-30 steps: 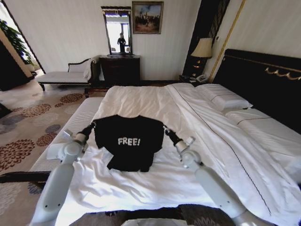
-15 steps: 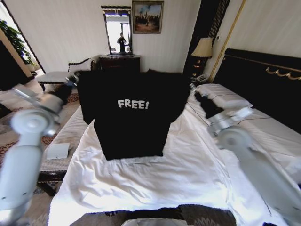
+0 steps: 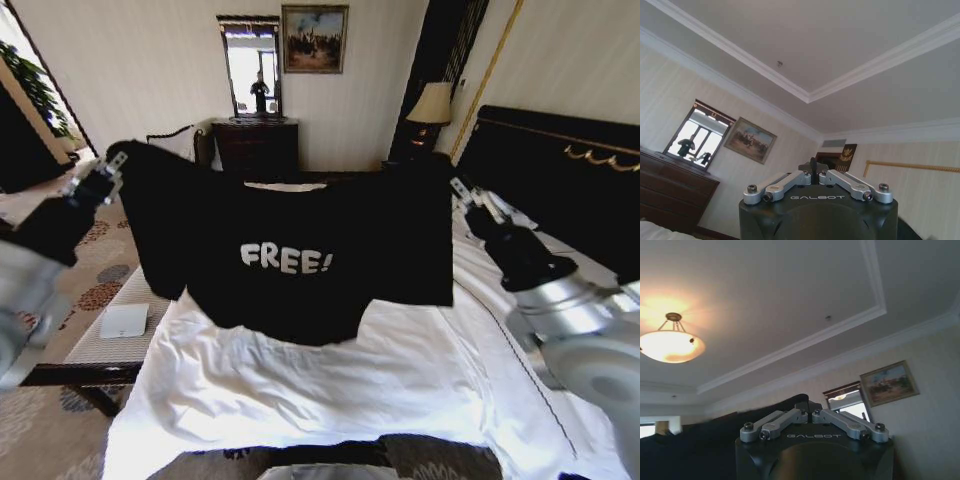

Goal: Fold the clothes on the bed.

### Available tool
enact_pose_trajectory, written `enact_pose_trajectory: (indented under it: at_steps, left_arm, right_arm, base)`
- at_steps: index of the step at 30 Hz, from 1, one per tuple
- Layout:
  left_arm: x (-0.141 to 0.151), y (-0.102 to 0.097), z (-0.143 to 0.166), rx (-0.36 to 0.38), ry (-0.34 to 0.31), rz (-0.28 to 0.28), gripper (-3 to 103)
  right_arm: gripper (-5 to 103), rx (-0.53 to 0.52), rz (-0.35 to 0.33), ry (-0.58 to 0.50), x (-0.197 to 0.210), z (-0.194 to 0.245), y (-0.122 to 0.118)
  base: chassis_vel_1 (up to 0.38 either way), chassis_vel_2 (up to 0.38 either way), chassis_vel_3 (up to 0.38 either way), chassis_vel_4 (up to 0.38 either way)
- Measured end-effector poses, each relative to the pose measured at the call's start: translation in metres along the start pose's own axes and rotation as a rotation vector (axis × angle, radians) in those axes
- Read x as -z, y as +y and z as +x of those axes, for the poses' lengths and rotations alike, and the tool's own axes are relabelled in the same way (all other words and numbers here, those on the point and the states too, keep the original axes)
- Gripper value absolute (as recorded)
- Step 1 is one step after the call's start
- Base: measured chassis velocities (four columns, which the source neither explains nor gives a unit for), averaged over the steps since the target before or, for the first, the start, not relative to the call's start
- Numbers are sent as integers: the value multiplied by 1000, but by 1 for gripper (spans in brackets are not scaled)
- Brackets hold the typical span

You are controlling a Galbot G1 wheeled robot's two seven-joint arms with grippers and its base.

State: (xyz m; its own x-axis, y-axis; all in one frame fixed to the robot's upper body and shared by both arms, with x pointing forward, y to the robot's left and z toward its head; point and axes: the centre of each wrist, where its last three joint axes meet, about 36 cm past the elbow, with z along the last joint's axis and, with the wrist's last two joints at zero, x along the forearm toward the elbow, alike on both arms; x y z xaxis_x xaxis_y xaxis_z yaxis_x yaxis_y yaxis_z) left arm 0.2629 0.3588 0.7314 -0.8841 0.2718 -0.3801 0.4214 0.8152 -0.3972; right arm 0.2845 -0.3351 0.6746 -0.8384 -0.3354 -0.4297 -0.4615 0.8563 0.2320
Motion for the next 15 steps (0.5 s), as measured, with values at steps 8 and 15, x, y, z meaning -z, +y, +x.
enact_pose_trajectory:
  at_steps: [8, 15]
  left_arm:
    - [34, -13, 6, 2, 71, 20, 1]
    - [-58, 30, -11, 208, 448, 66, 1]
  right_arm:
    - [0, -81, 101, 9, 41, -1, -1]
    - [0, -178, -62, 382, -43, -4, 2]
  base:
    - [0, 0, 0, 0]
    - [0, 0, 0, 0]
